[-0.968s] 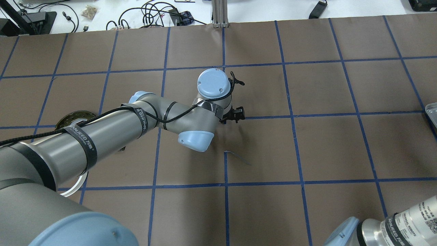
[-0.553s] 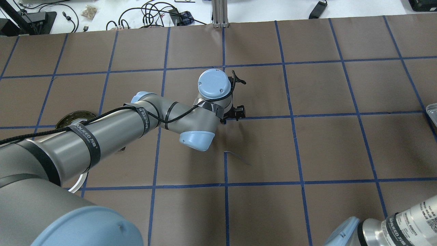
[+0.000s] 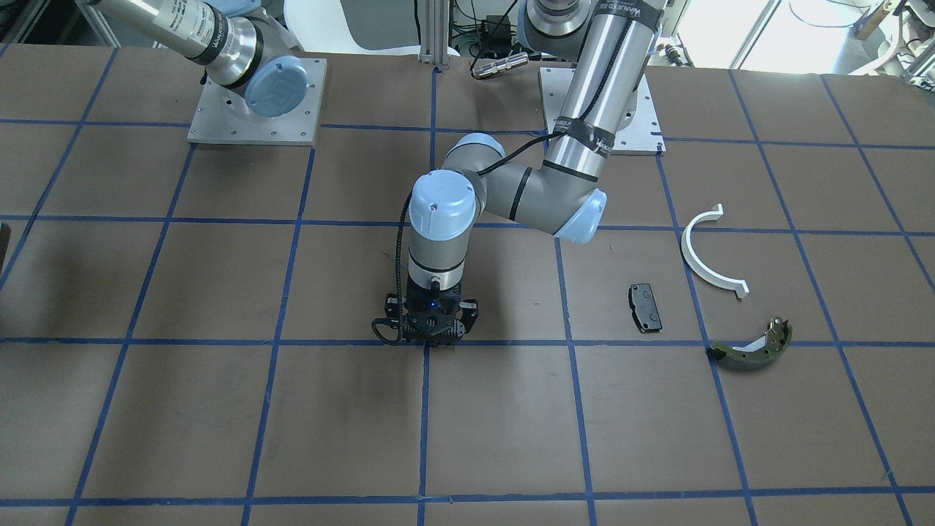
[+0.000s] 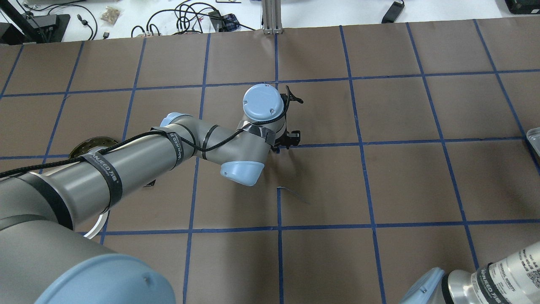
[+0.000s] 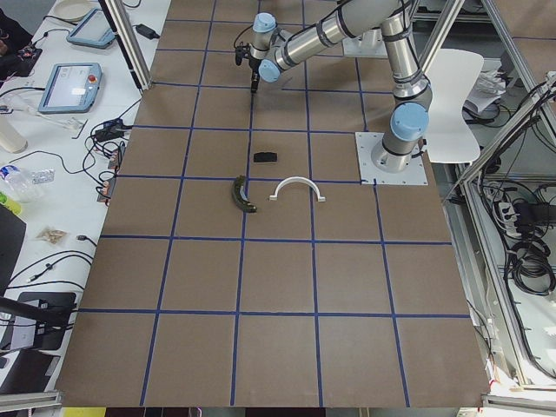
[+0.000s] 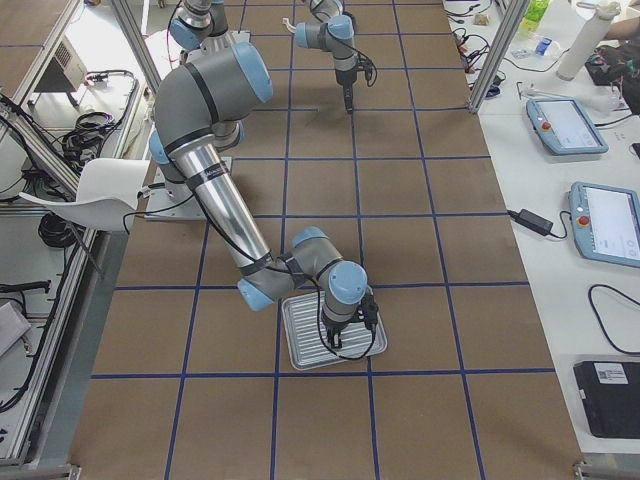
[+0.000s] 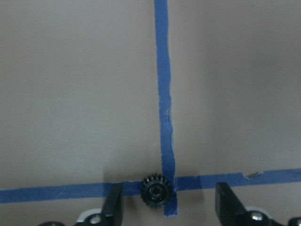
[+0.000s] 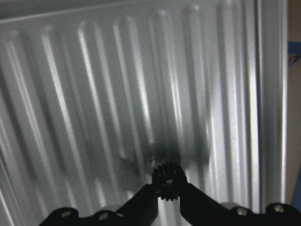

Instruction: Place bearing gear from tray to pile

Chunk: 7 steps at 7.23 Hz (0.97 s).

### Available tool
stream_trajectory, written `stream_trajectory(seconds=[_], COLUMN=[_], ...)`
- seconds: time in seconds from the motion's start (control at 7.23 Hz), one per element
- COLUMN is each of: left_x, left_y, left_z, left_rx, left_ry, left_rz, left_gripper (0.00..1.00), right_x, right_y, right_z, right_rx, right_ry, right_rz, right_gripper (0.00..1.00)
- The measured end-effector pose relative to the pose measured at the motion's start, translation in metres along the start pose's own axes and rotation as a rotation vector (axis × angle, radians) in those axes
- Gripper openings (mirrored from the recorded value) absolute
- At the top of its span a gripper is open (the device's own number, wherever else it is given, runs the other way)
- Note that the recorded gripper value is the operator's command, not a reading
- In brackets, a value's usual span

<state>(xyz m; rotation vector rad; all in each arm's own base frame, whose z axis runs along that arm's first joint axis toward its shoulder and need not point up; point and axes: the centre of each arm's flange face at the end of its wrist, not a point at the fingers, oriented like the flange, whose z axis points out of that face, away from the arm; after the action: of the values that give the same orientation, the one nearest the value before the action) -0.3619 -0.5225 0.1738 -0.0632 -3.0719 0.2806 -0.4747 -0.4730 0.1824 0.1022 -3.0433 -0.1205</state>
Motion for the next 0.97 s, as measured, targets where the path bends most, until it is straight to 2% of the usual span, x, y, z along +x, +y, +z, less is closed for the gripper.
stream_trajectory(seconds=[0.28,0.41,0.55,0.97], left_x=[-0.007,-0.008,-0.009,-0.011], left_y=[-0.006,-0.007,-0.007,-0.01], left_z=[0.0,0.001,0.002,-0.004], left_rx=[0.003,0.002,0.001,0.012], left_ry=[-0.001,-0.002,-0.003,-0.006], left_rz=[-0.002,-0.002,-0.003,0.008], left_gripper=[0.24,0.13,0.08,0.07], right_x=[-0.009,-0.03,-0.065,-0.203], right_y=[-0.003,-0.019,-0.048,-0.135], right_z=[-0.038,-0.061,-0.083,-0.116], right_rx=[0.022,0.045,0.078,0.132], right_ry=[0.033,0.048,0.06,0.061], right_rz=[-0.013,-0.051,-0.113,-0.239], right_gripper=[0.0,0.0,0.0,0.0])
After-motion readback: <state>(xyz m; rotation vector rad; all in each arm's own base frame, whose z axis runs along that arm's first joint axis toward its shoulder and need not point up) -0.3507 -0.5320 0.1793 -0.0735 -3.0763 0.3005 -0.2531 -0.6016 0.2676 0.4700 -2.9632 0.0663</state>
